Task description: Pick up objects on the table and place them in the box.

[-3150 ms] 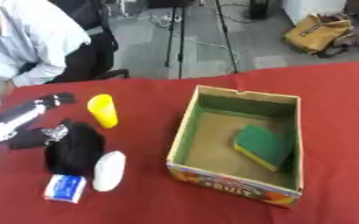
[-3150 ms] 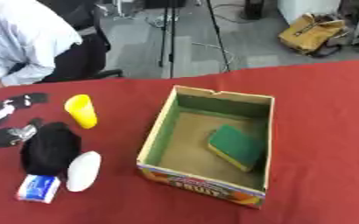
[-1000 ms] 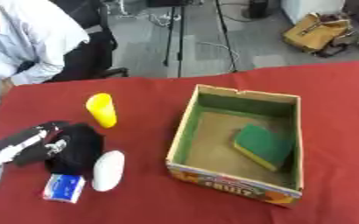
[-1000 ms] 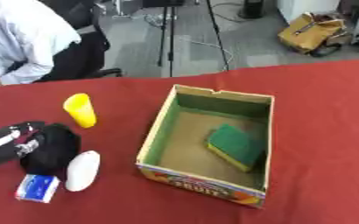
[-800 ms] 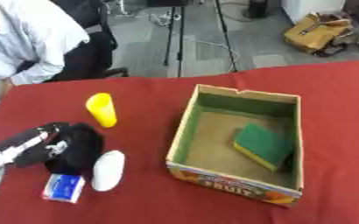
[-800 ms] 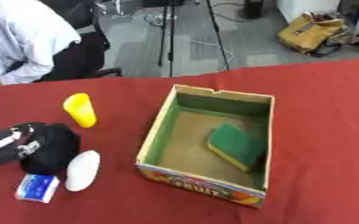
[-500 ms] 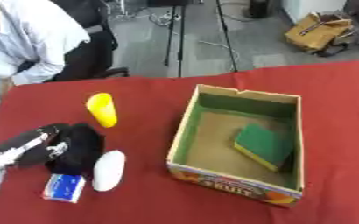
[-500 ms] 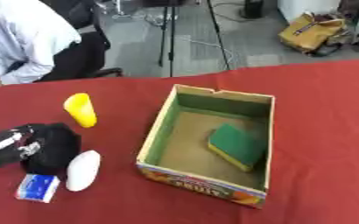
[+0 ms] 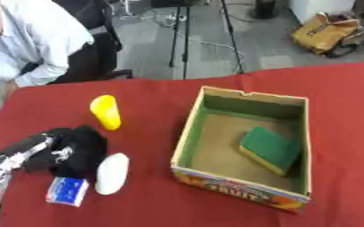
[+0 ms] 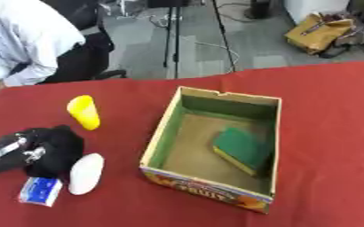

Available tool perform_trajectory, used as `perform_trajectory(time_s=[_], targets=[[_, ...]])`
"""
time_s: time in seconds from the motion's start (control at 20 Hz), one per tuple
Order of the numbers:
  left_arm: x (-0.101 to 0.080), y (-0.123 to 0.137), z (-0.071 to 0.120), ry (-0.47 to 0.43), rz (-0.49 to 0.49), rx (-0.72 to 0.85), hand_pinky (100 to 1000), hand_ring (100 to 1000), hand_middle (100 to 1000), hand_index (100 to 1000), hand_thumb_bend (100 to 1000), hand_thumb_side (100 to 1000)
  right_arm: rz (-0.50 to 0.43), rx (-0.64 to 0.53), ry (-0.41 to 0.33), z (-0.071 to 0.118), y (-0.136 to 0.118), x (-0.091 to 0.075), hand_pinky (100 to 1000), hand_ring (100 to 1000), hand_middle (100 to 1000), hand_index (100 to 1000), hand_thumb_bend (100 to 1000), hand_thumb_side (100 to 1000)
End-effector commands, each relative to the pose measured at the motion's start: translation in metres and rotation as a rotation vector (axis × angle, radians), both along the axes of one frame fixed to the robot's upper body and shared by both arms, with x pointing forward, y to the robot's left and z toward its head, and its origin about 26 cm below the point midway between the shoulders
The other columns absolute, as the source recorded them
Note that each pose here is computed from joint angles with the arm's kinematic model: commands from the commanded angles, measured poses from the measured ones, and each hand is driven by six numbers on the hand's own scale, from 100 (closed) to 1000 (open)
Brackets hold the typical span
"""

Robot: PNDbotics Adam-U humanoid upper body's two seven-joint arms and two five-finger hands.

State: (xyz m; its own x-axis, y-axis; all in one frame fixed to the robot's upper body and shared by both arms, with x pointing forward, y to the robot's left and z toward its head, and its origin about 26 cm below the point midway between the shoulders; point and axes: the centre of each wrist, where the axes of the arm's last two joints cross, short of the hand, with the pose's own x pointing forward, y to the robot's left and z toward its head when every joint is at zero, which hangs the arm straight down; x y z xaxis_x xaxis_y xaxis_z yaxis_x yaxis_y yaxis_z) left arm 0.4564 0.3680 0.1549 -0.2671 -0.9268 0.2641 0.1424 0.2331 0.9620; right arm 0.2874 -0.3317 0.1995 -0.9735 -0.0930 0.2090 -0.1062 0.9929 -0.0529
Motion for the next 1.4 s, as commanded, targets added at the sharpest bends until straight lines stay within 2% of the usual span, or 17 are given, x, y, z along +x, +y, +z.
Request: perform_trajectory(time_s=[0.05, 0.7, 0.75, 0.9, 0.95, 1.0, 1.05, 1.1, 1.15, 1.3, 1.4], targets=[[0.0014, 0.0071, 0.0137, -0.010, 0.003, 0.051, 1000, 1000, 1000, 1000, 100, 1000, -0.001, -0.010, -0.016, 0.0057, 0.0008, -0.0010, 871, 827, 644, 656, 100, 1000], [0.0064, 0.0062, 0.0126, 0.013, -0.004, 0.135, 1000, 1000, 1000, 1000, 100, 999, 0.000, 0.005, -0.004, 0.0050, 0.0013, -0.0009, 874, 829, 642, 654, 100, 1000], [0.0067, 0.0060, 0.0127, 0.013, -0.003, 0.140, 1000, 1000, 991, 1000, 100, 959, 0.000, 0.006, -0.002, 0.0049, 0.0013, -0.0009, 874, 829, 641, 653, 100, 1000], [0.0074, 0.0062, 0.0125, 0.011, 0.001, 0.148, 1000, 982, 959, 1000, 100, 924, -0.002, 0.008, 0.000, 0.0047, 0.0012, -0.0010, 874, 829, 641, 653, 100, 1000], [0.0076, 0.0063, 0.0126, 0.010, 0.003, 0.149, 945, 932, 934, 1000, 100, 884, -0.003, 0.009, 0.001, 0.0046, 0.0012, -0.0010, 875, 830, 640, 653, 100, 1000], [0.0078, 0.0062, 0.0129, 0.008, 0.005, 0.149, 940, 927, 930, 1000, 100, 881, -0.004, 0.009, 0.002, 0.0044, 0.0011, -0.0011, 875, 830, 640, 653, 100, 1000], [0.0080, 0.0060, 0.0131, 0.007, 0.005, 0.149, 775, 869, 889, 971, 100, 842, -0.005, 0.009, 0.003, 0.0042, 0.0011, -0.0012, 875, 830, 640, 653, 100, 1000], [0.0084, 0.0056, 0.0136, 0.005, 0.005, 0.148, 775, 869, 889, 971, 100, 842, -0.006, 0.008, 0.004, 0.0040, 0.0010, -0.0012, 875, 830, 640, 653, 100, 1000], [0.0086, 0.0053, 0.0139, 0.004, 0.004, 0.147, 609, 761, 810, 924, 100, 789, -0.007, 0.009, 0.005, 0.0039, 0.0010, -0.0013, 875, 830, 639, 653, 100, 1000], [0.0093, 0.0049, 0.0151, 0.007, 0.004, 0.141, 559, 708, 762, 896, 100, 756, -0.010, 0.010, 0.008, 0.0036, 0.0009, -0.0014, 875, 830, 639, 653, 100, 1000], [0.0095, 0.0053, 0.0157, 0.013, 0.007, 0.139, 437, 603, 627, 821, 100, 627, -0.012, 0.011, 0.009, 0.0033, 0.0008, -0.0015, 875, 830, 639, 653, 100, 1000]])
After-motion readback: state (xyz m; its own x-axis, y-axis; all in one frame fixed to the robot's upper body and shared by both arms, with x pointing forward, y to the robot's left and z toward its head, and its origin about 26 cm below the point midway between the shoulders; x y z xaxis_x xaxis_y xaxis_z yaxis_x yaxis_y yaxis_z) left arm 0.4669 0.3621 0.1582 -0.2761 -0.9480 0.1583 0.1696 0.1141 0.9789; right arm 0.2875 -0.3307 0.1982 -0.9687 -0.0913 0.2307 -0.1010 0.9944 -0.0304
